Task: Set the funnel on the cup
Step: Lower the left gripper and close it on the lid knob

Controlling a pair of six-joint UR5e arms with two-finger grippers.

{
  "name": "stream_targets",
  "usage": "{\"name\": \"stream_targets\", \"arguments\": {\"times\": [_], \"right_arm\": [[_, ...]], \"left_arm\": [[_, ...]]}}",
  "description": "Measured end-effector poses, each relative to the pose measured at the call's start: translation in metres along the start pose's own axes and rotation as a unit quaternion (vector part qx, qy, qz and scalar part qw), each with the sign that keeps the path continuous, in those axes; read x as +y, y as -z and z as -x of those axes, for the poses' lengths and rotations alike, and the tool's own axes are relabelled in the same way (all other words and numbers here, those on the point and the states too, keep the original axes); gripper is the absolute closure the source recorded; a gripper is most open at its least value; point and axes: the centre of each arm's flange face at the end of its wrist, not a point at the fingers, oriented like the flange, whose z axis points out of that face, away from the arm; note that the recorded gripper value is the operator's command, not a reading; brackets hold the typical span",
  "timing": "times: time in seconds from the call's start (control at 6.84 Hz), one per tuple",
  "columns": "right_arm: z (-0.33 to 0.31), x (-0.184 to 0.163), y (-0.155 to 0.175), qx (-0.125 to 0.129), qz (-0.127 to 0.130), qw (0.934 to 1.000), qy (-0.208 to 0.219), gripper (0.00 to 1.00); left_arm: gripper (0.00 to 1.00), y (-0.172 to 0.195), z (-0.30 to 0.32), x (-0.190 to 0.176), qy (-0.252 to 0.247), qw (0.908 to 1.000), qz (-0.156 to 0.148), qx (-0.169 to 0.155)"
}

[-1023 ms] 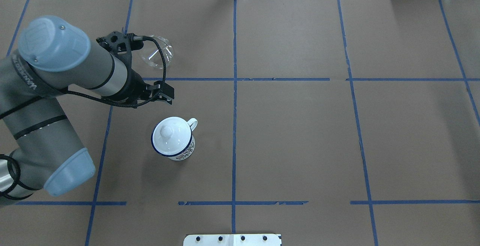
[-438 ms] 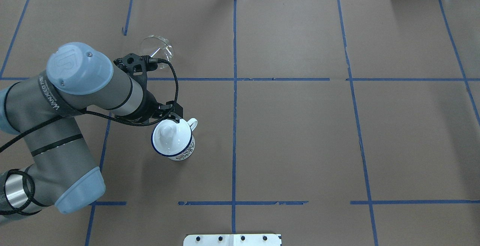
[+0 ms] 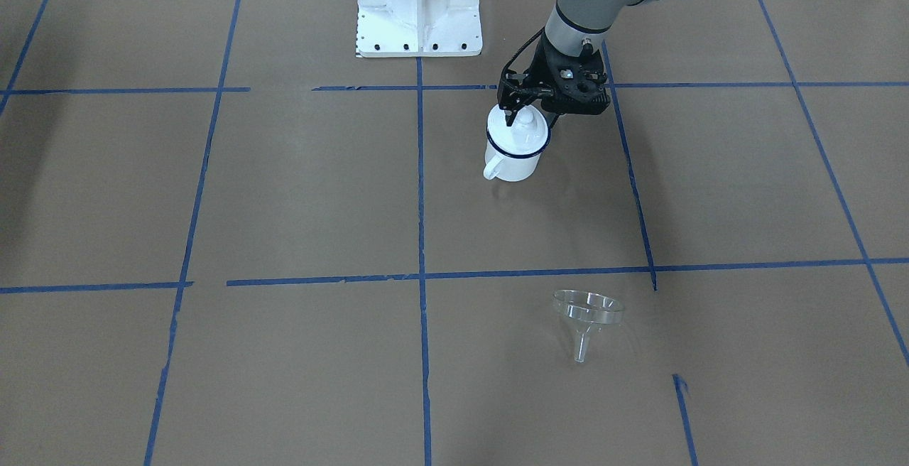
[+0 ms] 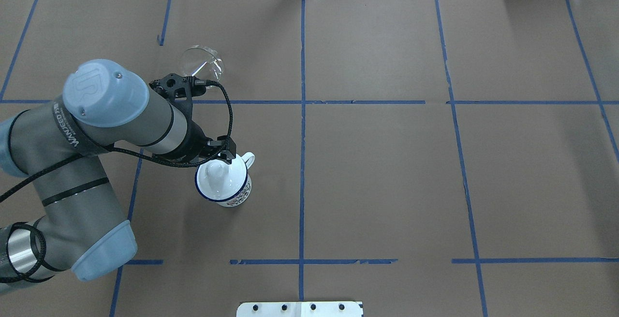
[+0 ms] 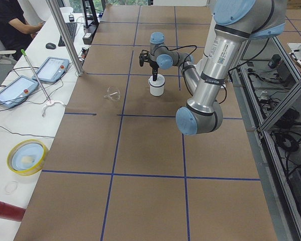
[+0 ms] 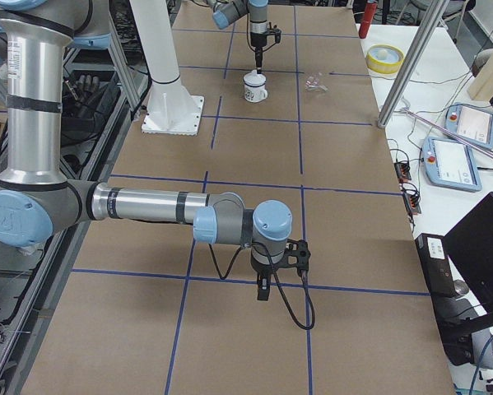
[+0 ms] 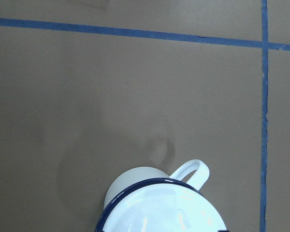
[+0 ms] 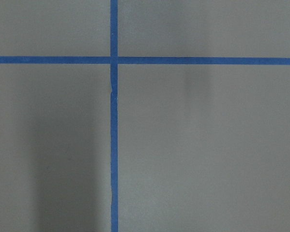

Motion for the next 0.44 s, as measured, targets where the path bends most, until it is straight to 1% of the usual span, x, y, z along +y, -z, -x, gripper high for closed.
{"name": "stream_targets", "arguments": {"times": [0.44], "right_arm": [[0.0000,0.0000,0.0000,0.000,0.000,1.0000,0.000,0.00]], "left_arm": [[0.31,-0.0066,-0.0041,0.0100,0.002,1.0000,0.009,0.000]]}}
